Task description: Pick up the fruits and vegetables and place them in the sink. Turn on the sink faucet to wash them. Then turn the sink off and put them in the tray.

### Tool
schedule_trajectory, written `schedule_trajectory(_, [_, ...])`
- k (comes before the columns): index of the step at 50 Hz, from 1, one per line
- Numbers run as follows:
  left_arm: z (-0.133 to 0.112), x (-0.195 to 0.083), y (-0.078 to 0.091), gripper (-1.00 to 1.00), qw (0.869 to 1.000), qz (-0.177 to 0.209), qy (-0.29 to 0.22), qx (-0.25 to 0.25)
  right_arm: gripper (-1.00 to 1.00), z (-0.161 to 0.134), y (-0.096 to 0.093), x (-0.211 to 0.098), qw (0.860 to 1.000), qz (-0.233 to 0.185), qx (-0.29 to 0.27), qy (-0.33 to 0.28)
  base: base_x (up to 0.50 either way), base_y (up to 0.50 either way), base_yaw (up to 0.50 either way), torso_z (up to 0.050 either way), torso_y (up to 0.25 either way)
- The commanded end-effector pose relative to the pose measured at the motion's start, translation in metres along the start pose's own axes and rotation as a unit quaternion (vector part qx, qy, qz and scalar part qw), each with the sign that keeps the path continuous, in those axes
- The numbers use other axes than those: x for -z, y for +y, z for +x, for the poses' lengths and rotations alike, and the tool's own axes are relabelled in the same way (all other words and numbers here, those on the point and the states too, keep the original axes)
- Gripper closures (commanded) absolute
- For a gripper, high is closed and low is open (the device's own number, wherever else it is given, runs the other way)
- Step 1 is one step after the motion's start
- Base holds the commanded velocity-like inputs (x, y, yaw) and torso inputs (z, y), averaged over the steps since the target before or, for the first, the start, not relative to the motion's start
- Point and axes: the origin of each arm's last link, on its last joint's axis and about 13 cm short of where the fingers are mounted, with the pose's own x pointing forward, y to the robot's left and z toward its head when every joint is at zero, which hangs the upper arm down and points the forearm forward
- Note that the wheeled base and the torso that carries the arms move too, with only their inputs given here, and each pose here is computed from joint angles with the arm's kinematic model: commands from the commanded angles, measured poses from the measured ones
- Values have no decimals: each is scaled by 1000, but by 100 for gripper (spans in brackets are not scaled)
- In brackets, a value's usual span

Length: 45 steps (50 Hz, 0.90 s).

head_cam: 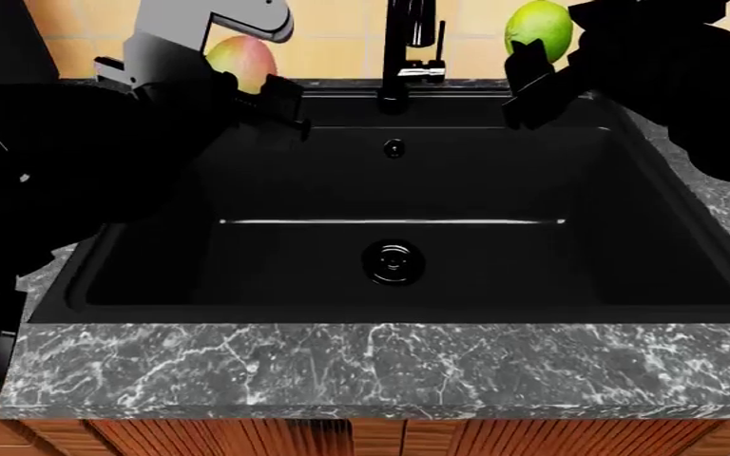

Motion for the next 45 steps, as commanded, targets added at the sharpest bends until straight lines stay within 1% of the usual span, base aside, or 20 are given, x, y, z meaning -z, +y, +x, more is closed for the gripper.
schedule_trajectory(1, [-1,-5,3,100,1000,-2,-9,-11,100,2,-1,-1,1000,-6,-1,1,457,-184,0,50,0])
schedule_trajectory(13, [-3,-7,4,100,1000,-3,-12,-12,100,2,0,0,1000,-13,-8,3,452,-198,0,50,0])
schedule_trajectory(17, [-3,-6,5,100,1000,-3,-12,-14,100,2,1,0,1000,-19,-9,4,500,11,0,50,0])
schedule_trajectory(33, [-3,-5,6,100,1000,-1,-11,-14,100,2,0,-2,1000,-18,-9,5,494,7,0,50,0])
schedule_trajectory(35, [-3,-5,6,100,1000,0,-10,-13,100,3,1,-2,1000,-18,-9,5,0,0,0,43,0])
schedule_trajectory(45, [0,-3,5,100,1000,-1,-11,-5,100,8,2,0,1000,-21,-15,12,0,0,0,0,0])
